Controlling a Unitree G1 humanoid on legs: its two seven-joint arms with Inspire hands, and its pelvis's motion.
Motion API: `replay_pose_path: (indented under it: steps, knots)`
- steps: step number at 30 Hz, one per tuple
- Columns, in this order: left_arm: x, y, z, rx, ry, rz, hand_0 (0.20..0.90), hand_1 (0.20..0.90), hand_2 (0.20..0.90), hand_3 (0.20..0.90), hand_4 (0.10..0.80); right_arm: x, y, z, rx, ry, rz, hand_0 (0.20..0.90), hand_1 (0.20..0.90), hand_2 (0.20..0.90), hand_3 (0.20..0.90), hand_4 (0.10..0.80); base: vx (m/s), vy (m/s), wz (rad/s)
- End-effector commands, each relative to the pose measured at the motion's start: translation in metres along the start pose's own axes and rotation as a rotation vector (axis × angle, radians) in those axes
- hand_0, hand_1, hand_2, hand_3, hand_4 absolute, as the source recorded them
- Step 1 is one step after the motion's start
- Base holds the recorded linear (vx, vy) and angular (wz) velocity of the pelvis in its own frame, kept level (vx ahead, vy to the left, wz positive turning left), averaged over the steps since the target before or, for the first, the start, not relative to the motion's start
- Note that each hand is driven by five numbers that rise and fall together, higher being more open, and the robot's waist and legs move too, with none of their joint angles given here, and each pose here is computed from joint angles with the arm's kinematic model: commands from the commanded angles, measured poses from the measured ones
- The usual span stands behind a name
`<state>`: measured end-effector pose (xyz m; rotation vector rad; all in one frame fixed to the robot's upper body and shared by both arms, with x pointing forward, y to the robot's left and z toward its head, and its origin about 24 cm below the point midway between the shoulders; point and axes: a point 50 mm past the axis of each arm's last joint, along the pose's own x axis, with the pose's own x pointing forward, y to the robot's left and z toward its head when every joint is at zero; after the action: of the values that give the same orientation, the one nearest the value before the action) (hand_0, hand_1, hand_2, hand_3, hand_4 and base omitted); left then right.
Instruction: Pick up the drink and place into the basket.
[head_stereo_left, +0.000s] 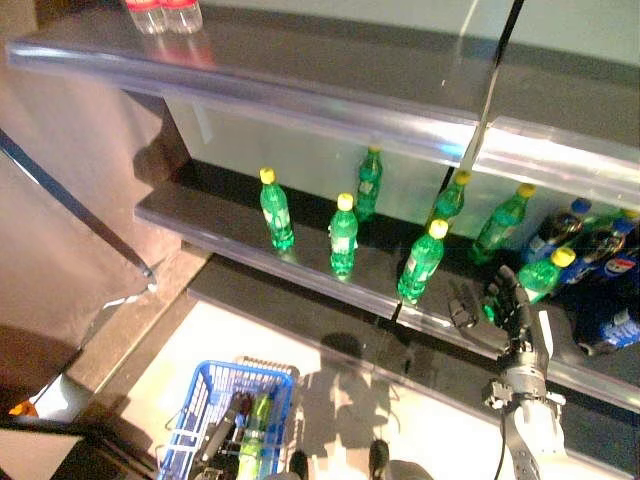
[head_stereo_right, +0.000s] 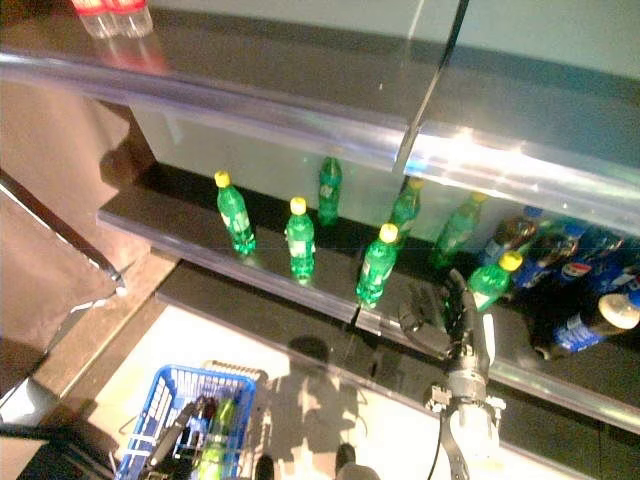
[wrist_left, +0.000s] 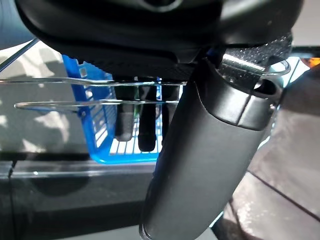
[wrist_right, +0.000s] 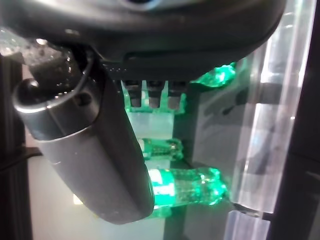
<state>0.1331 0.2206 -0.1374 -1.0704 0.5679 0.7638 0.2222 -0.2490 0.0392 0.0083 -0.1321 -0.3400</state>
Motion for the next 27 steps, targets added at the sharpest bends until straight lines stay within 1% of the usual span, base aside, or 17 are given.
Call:
replay_pose_path:
  steps: [1,9,23,27]
  knots:
    - [0.004,-0.053,0.06,0.007,-0.238,-0.295,0.3,0.3,0.3,0.2,0.1,0.025,0.02,0.071,0.077,-0.41,0.026,0.9,0.9,0.9,0.9,0.8,-0.209,-0.043,-0.02]
    - [0.005,-0.086,0.063,0.008,-0.272,-0.388,0.3,0.3,0.3,0.2,0.1,0.036,0.026,0.103,0.095,-0.559,0.005,0.9,0.9,0.9,0.9,0.8,-0.147,-0.034,0.03]
    - [0.005,-0.109,0.077,-0.022,-0.313,-0.46,0.3,0.3,0.3,0.2,0.1,0.047,0.033,0.153,0.112,-0.772,0.01,0.9,0.9,0.9,0.9,0.8,-0.076,0.004,-0.03]
    - [0.005,-0.113,0.076,-0.025,-0.31,-0.471,0.3,0.3,0.3,0.2,0.1,0.05,0.036,0.162,0.104,-0.802,0.013,0.9,0.9,0.9,0.9,0.8,-0.012,0.015,-0.01]
